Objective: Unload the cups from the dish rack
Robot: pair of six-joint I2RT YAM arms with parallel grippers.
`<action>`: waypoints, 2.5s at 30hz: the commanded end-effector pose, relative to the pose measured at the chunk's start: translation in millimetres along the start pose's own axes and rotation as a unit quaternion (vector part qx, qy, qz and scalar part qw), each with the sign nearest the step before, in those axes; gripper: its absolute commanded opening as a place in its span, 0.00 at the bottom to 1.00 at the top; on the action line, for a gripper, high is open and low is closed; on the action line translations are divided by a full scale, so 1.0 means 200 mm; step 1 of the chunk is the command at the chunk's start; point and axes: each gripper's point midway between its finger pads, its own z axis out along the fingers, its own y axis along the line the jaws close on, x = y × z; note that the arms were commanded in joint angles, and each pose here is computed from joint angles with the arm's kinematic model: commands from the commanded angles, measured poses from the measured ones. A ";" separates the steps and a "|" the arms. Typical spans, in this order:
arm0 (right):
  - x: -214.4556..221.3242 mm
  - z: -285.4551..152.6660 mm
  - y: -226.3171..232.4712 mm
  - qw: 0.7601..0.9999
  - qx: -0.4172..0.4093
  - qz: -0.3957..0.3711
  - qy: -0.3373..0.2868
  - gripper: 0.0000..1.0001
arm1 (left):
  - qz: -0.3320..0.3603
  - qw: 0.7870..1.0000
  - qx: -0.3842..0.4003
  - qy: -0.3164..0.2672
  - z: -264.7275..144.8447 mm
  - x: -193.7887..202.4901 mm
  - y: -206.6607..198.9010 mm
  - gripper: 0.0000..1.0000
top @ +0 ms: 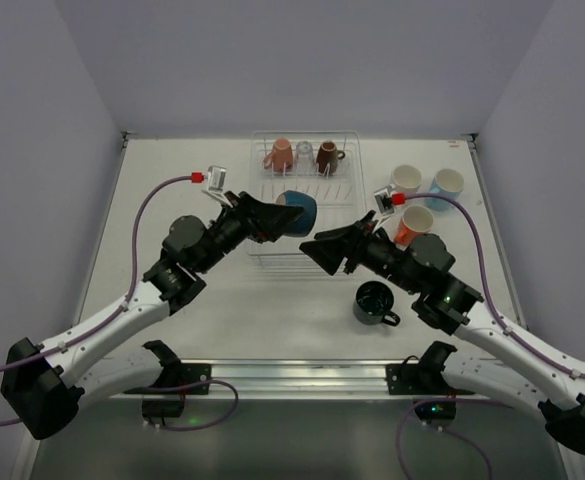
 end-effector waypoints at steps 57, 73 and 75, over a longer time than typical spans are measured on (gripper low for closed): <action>0.02 -0.85 -1.41 0.815 0.575 0.067 0.009 0.00 | 0.304 0.903 -0.282 0.116 -0.62 -0.02 0.55 1.00; 0.25 -0.77 -1.69 0.813 0.552 0.172 0.063 0.01 | 0.302 0.907 -0.256 0.145 -0.58 0.07 0.56 1.00; 0.25 -0.77 -1.70 0.813 0.552 0.174 0.065 0.13 | 0.301 0.906 -0.259 0.148 -0.58 0.07 0.57 1.00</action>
